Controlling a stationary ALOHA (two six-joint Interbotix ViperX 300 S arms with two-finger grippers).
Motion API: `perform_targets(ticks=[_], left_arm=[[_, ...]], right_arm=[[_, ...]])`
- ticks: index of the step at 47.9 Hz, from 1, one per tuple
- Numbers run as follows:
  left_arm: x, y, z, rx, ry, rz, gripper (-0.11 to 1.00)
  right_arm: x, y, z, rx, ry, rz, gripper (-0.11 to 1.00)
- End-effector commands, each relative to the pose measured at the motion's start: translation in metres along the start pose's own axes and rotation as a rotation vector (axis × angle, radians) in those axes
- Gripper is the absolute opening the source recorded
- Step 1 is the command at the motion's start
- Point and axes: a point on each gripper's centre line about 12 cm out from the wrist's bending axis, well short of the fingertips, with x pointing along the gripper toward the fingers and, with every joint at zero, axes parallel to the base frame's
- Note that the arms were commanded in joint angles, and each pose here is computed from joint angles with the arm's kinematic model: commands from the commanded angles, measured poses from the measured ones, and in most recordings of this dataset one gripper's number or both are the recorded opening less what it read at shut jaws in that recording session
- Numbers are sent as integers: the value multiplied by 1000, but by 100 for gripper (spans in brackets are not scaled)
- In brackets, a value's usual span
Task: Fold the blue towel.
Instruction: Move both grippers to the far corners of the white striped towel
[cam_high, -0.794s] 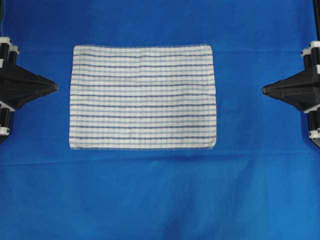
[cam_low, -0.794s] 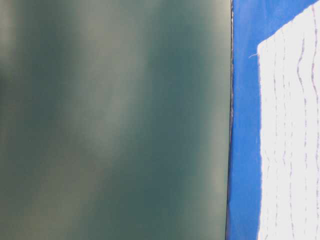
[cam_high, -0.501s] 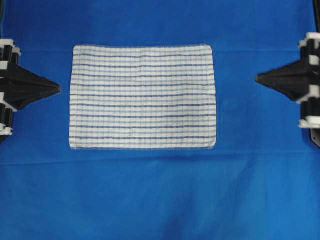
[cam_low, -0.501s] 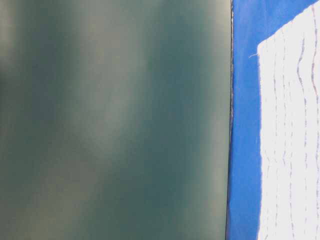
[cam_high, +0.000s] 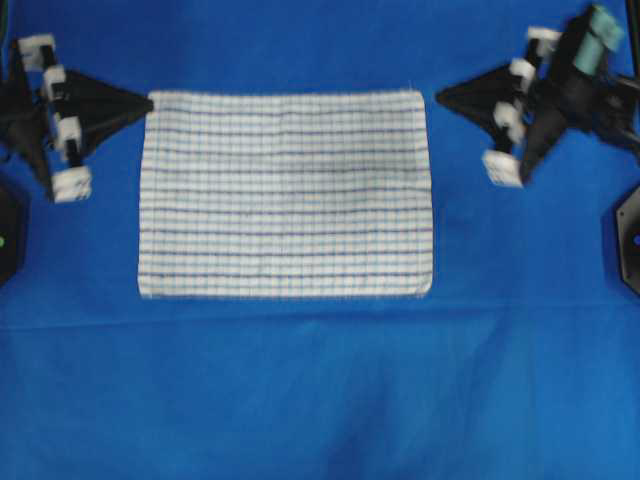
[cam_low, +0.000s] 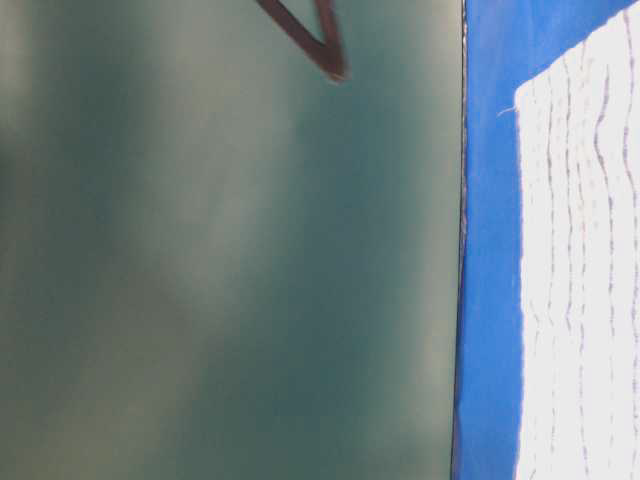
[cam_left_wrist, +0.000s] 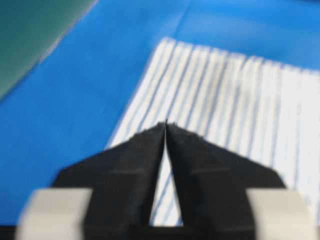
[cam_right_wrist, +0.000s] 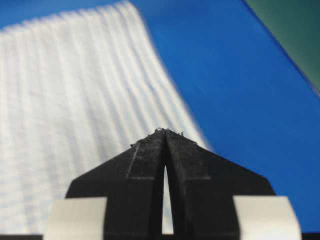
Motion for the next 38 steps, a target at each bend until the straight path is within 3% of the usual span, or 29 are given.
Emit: perform_targets(ticks=[1, 9, 13, 25, 38], left_arm=[[12, 12, -7, -18, 48, 48, 18], [30, 35, -37, -54, 155, 130, 67], [39, 43, -50, -69, 202, 158, 85], [60, 67, -96, -118, 344, 230, 81], [71, 83, -119, -152, 418, 273, 81]], right_arm=[[17, -12, 2, 17, 23, -36, 6], [46, -35, -17, 40, 117, -96, 54], [56, -41, -24, 41, 144, -109, 61], [77, -51, -48, 55, 218, -131, 57], [98, -56, -74, 63, 273, -137, 56]])
